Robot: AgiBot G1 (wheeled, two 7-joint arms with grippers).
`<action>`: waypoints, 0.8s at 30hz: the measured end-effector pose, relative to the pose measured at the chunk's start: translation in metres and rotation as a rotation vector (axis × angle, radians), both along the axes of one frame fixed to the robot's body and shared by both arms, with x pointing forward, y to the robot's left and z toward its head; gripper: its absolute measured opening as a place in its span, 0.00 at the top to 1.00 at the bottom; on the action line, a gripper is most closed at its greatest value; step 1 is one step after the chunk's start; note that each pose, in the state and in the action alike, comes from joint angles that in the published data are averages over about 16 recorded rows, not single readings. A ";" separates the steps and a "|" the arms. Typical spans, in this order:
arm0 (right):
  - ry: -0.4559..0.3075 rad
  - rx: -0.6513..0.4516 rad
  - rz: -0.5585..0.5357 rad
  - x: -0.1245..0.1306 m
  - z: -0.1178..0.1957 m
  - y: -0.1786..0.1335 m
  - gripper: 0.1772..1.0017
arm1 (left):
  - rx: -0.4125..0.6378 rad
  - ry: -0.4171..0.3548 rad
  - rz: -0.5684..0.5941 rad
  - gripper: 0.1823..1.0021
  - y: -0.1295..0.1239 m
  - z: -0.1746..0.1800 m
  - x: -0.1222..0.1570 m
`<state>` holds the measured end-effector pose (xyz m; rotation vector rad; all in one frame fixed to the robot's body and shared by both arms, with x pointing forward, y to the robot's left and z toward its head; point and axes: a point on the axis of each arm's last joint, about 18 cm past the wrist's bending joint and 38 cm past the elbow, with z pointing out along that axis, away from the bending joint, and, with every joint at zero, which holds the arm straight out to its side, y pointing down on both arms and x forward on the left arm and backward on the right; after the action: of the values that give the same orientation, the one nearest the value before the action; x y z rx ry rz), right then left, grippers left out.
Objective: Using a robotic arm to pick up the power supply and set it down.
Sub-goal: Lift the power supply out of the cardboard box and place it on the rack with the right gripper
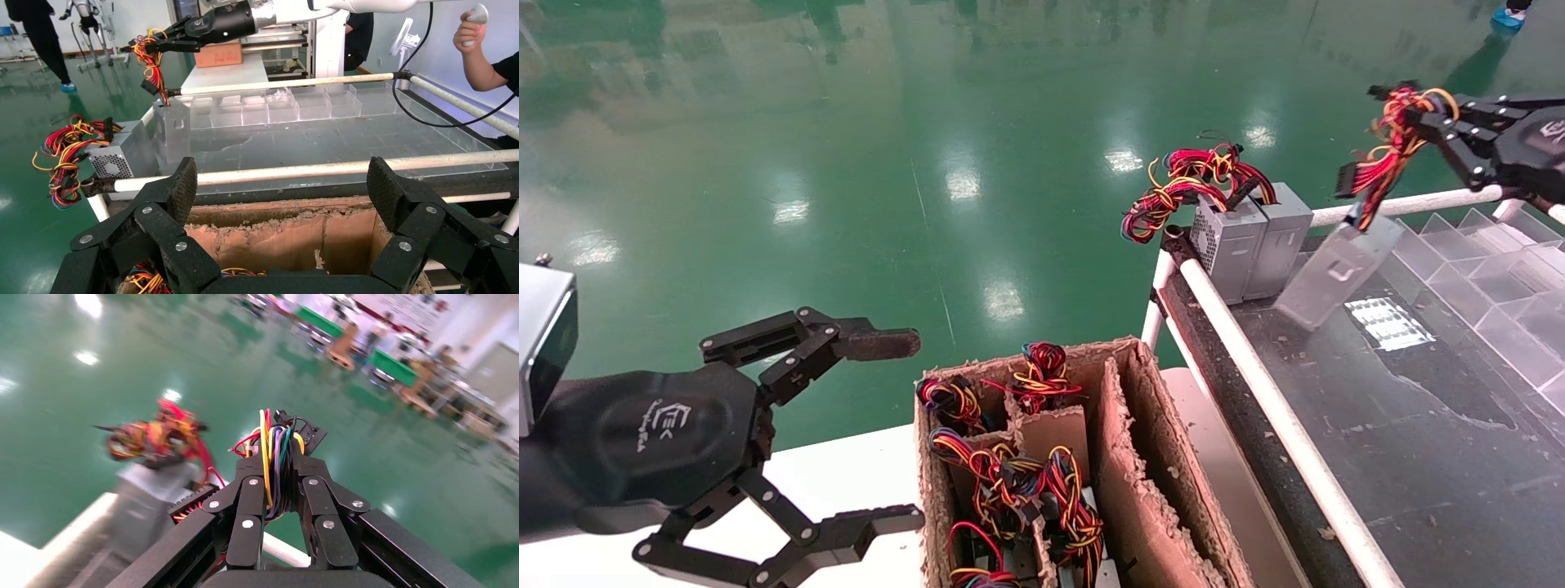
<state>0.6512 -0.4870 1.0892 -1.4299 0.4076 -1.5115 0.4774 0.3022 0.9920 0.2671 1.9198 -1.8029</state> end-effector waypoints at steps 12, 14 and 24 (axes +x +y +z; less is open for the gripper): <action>0.009 -0.001 -0.156 0.030 0.011 0.002 0.91 | 0.000 0.000 0.000 0.00 0.000 0.000 0.000; 0.009 -0.003 -0.162 0.034 0.013 0.006 0.91 | 0.000 0.000 0.000 0.00 0.000 0.000 0.000; 0.007 -0.024 -0.172 0.051 0.023 0.031 0.91 | 0.000 0.000 0.000 0.00 0.000 0.000 0.000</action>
<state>0.7022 -0.4557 1.1118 -1.4491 0.5294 -1.6544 0.4774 0.3022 0.9920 0.2671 1.9198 -1.8029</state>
